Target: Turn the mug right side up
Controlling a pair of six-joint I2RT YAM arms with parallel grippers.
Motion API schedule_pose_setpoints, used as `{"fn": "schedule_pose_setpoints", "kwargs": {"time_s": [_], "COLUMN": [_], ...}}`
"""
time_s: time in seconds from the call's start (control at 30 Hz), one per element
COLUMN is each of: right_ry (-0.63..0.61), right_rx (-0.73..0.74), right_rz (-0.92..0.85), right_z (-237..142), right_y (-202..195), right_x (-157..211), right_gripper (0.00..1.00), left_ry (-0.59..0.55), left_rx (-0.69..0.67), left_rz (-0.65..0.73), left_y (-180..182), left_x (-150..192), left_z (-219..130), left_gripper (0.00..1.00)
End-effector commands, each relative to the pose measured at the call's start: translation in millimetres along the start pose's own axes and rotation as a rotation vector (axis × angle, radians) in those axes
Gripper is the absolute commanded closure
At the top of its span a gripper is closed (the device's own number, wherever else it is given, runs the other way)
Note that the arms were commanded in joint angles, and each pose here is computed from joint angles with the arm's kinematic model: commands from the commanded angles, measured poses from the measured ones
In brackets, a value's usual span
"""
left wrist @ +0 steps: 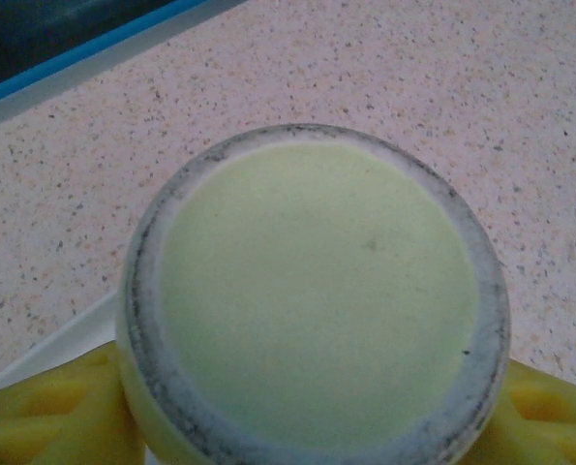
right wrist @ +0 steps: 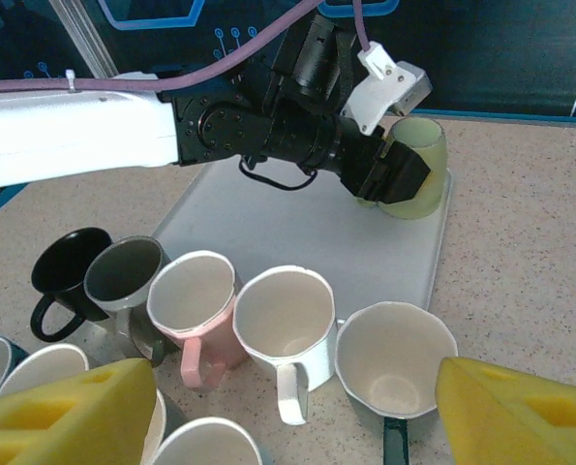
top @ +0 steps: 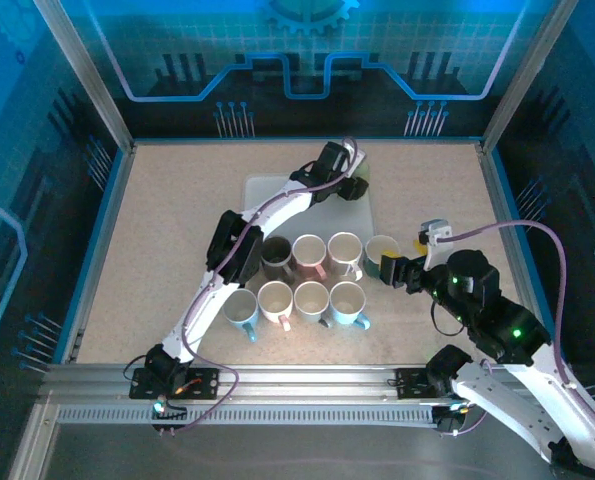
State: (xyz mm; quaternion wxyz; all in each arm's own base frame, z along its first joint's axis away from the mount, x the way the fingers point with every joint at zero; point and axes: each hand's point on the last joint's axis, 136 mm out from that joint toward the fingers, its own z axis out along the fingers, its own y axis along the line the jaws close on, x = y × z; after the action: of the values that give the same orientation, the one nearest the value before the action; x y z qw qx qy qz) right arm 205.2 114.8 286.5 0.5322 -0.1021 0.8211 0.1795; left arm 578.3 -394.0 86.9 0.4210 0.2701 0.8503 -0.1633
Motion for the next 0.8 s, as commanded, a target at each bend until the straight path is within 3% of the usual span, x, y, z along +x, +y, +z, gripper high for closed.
{"fn": "schedule_pose_setpoints", "kwargs": {"time_s": [0.0, 0.33, 0.77], "right_ry": [-0.027, -0.024, -0.013], "right_rx": [0.000, 0.003, 0.006], "right_rz": [0.029, 0.033, 0.024], "right_z": [-4, -6, -5], "right_y": [-2, -2, -3], "right_x": [-6, -6, -3], "right_gripper": [0.23, 0.23, 0.23], "left_ry": [-0.012, -0.097, -0.276], "left_rx": [-0.011, 0.006, 0.074], "left_rz": [0.038, -0.027, -0.239], "left_y": [-2, -4, 20], "left_x": [-19, -48, -96], "left_z": [-26, -52, -109], "left_gripper": [0.86, 0.86, 0.77]}}
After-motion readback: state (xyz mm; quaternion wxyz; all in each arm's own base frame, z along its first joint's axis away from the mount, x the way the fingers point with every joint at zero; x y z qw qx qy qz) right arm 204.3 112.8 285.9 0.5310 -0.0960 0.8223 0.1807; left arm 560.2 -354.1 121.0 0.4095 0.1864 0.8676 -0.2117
